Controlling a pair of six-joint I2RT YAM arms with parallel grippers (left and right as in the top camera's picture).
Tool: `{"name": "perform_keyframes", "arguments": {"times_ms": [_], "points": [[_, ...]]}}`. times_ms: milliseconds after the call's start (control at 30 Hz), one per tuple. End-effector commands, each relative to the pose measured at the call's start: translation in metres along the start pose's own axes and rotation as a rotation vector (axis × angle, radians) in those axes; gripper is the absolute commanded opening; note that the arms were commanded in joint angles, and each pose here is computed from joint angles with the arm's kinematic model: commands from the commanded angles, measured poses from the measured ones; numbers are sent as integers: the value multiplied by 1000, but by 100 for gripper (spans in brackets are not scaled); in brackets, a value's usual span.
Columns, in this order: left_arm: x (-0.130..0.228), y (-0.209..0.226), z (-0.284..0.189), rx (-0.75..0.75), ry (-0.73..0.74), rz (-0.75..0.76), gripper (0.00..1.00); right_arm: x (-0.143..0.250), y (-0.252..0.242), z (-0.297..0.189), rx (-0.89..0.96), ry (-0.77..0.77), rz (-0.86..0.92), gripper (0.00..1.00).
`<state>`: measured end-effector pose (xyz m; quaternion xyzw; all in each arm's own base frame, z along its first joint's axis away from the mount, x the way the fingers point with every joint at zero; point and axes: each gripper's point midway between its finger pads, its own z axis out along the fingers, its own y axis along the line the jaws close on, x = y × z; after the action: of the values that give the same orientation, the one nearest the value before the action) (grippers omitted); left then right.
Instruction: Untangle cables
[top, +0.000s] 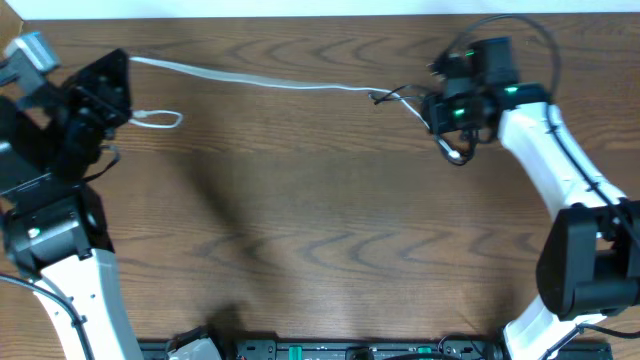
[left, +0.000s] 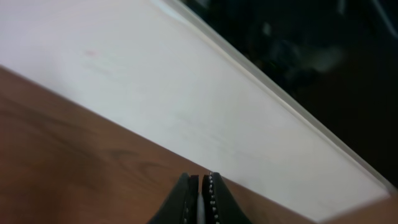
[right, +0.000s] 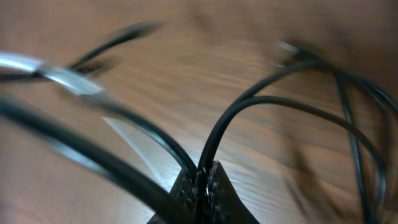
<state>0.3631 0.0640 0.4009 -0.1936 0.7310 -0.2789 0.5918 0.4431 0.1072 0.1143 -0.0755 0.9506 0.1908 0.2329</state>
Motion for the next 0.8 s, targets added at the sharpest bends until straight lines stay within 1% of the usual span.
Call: {"name": "perform_keyframes", "arguments": {"times_ms": [0, 100, 233, 333, 367, 433, 467, 500, 533, 567, 600, 633, 667, 700, 733, 767], "points": [[-20, 22, -14, -77, -60, -23, 7, -1, -48, -8, 30, -17, 267, 1], [-31, 46, -25, -142, -93, -48, 7, 0, -76, -12, 10, -34, 380, 1], [-35, 64, -30, -187, -106, -72, 7, 3, -92, -13, -30, -33, 442, 1], [-34, 72, -27, -200, -95, -83, 8, 12, -121, -13, 35, -30, 552, 1], [-33, 75, -25, -203, -89, -88, 7, 13, -124, -13, 21, -30, 566, 1], [-29, 77, -21, -200, -74, -98, 7, 11, -115, -12, -35, -27, 529, 1], [-26, 75, -18, -191, -60, -99, 7, 8, -104, -11, -78, -25, 477, 1], [-23, 72, -15, -184, -51, -99, 7, 7, -98, -10, -100, -24, 449, 3], [-19, 68, -11, -171, -35, -97, 7, 5, -85, -8, -146, -21, 386, 10], [-15, 63, -8, -159, -23, -95, 7, 5, -77, -7, -174, -18, 348, 21], [-11, 56, -4, -138, -6, -89, 7, 4, -64, -5, -210, -13, 290, 44], [-3, 43, 2, -89, 29, -82, 7, 4, -52, -3, -239, -10, 244, 63], [6, 30, 6, -39, 64, -76, 7, 3, -38, 0, -271, -9, 186, 70], [19, 12, 12, 26, 115, -71, 8, 1, -20, 1, -309, -7, 120, 88], [29, 0, 16, 66, 152, -69, 7, 0, -11, 1, -318, -3, 102, 99], [36, -9, 18, 91, 175, -65, 7, -1, -3, -1, -332, 2, 92, 99]]}}
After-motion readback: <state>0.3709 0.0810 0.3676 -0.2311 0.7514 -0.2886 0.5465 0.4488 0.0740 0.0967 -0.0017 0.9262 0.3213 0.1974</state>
